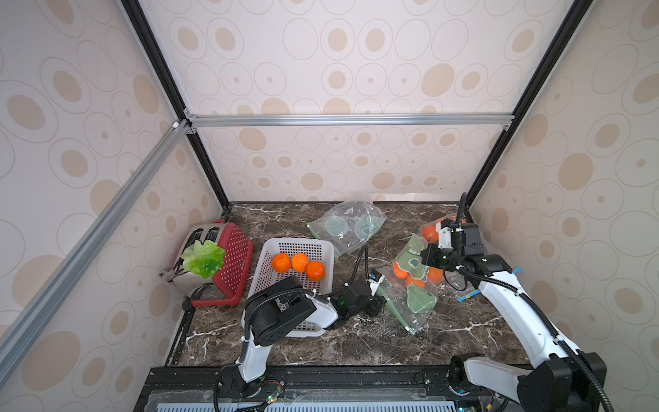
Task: Open the zip-top bag and take out the orange
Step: Adjust the zipper food storage bag at the center of the board.
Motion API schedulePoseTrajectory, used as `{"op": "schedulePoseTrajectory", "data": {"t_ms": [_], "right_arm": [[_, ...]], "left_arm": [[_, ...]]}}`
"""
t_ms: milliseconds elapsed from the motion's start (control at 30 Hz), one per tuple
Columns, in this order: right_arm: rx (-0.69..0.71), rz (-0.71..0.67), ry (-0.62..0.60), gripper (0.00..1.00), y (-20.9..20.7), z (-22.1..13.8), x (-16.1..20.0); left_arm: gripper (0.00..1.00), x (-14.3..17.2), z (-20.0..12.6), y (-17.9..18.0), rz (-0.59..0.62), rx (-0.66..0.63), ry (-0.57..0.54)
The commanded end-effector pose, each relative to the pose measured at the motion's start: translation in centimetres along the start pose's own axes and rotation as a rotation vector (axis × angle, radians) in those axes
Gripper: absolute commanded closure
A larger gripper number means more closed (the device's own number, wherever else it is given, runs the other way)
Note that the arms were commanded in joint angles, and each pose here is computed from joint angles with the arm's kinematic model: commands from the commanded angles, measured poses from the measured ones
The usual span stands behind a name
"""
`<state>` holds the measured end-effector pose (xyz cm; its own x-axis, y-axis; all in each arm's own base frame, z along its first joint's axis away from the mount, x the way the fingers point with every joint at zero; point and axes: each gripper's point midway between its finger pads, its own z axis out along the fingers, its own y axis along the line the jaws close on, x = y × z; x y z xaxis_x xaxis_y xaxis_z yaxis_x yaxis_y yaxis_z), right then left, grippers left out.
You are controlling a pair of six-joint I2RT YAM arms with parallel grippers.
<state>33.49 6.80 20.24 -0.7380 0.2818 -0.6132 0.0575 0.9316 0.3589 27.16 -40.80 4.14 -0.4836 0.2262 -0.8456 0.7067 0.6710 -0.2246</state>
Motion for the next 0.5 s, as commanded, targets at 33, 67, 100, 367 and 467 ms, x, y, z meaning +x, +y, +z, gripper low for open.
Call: {"op": "schedulePoseTrajectory", "data": {"t_ms": [33,67,100,367,467], "right_arm": [[0.203,0.047,-0.051,1.00,-3.6,-0.3,-0.6],[0.170,0.063,-0.027,1.00,-3.1,-0.1,-0.2],[0.072,0.073,0.001,1.00,-1.4,0.3,0.2],[-0.328,0.109,-0.032,1.00,5.6,-1.6,-1.2],[-0.154,0.162,-0.019,1.00,1.8,-0.4,-0.2]], "left_arm": [[0.38,-2.5,-1.0,-0.5,-0.021,0.020,-0.077],[0.38,-2.5,-0.9,-0.5,-0.021,0.019,-0.079],[0.38,-2.4,-0.9,-0.5,-0.021,0.020,-0.075],[0.38,-2.6,-1.1,-0.4,-0.017,0.013,-0.084],[0.37,-2.7,-1.2,-0.3,-0.012,0.008,-0.086]]}}
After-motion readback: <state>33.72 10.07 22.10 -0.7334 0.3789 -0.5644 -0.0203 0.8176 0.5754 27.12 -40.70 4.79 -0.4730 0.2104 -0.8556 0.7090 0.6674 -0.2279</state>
